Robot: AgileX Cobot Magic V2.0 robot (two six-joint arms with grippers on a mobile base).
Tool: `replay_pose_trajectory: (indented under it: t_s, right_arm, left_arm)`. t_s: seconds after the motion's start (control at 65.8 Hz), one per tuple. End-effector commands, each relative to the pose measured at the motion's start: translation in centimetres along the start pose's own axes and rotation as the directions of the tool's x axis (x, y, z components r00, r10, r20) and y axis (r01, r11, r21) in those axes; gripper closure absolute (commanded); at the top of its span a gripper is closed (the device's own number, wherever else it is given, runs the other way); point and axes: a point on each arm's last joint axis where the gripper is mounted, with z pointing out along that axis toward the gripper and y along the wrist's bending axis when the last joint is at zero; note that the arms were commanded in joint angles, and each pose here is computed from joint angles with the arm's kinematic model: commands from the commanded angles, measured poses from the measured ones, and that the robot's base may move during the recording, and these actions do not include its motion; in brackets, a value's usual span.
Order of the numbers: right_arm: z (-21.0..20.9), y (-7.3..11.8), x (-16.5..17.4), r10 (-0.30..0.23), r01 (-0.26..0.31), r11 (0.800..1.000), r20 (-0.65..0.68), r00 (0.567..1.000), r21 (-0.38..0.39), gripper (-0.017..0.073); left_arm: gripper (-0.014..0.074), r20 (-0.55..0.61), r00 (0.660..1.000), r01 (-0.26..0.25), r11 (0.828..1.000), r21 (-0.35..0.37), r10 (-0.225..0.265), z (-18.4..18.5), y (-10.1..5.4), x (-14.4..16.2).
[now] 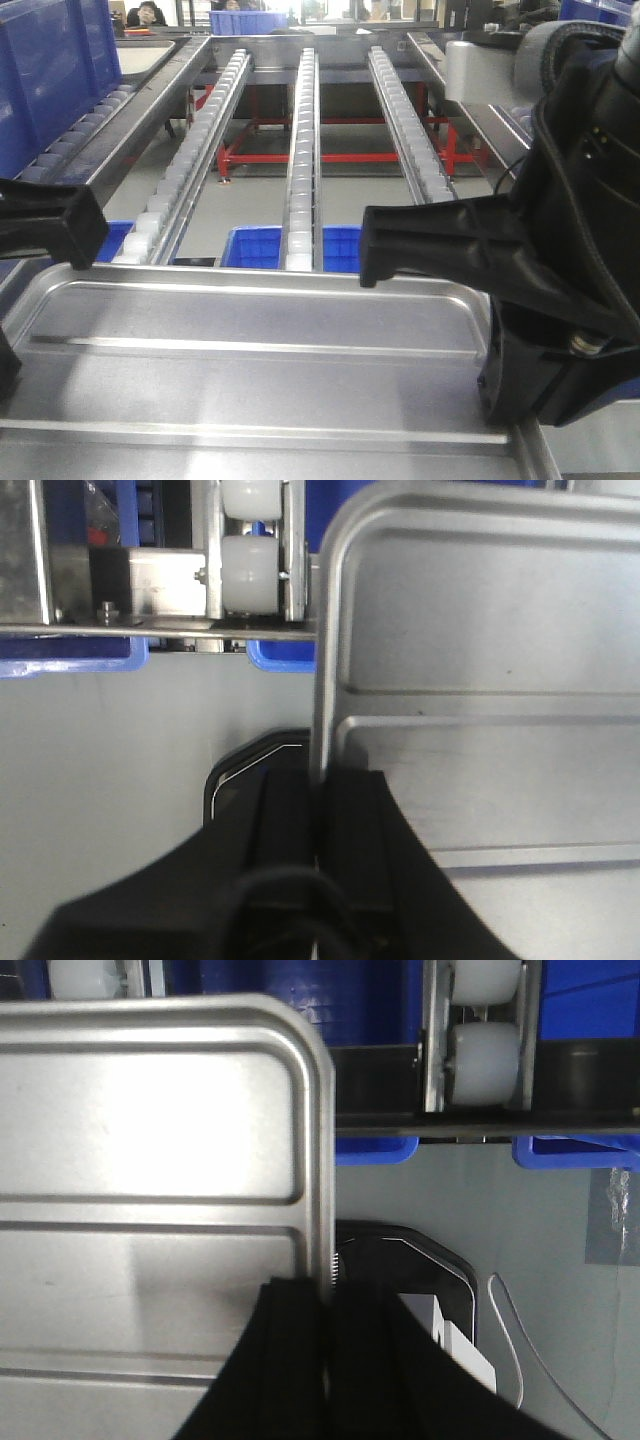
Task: Grab silver tray and stack on right shelf
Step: 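Lift the tray with both grippers and pull it toward the robot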
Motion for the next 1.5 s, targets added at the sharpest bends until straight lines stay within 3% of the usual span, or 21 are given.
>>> replay_pose_trajectory:
  t_s: [0.0,0.213,0.654,1.489]
  right_arm:
    - [-1.13,0.06,-0.66,-0.02,0.021,1.0,0.053,0.998,-0.024,0.0492]
    - [-1.13,0.06,-0.67,-0.022,0.023,0.999,0.055,0.998,-0.023,0.0492]
    - [-1.02,0.06,-0.7,-0.027,0.028,0.999,0.057,0.998,-0.018,0.0492]
    - [-0.81,0.0,-0.82,-0.05,0.05,0.999,0.068,0.996,0.003,0.0492]
  left_arm:
    - [0.0686,0.039,0.999,-0.005,1.0,-0.005,0.005,-0.91,0.09,-0.46]
    - [0.0686,0.01,1.0,-0.02,0.998,-0.052,0.02,0.04,-0.06,-0.46]
    - [0.0686,0.026,1.0,-0.014,1.0,-0.019,0.014,-0.15,-0.51,-0.78]
    - [0.0686,0.016,1.0,-0.012,0.999,-0.034,0.013,-0.15,-0.37,-0.68]
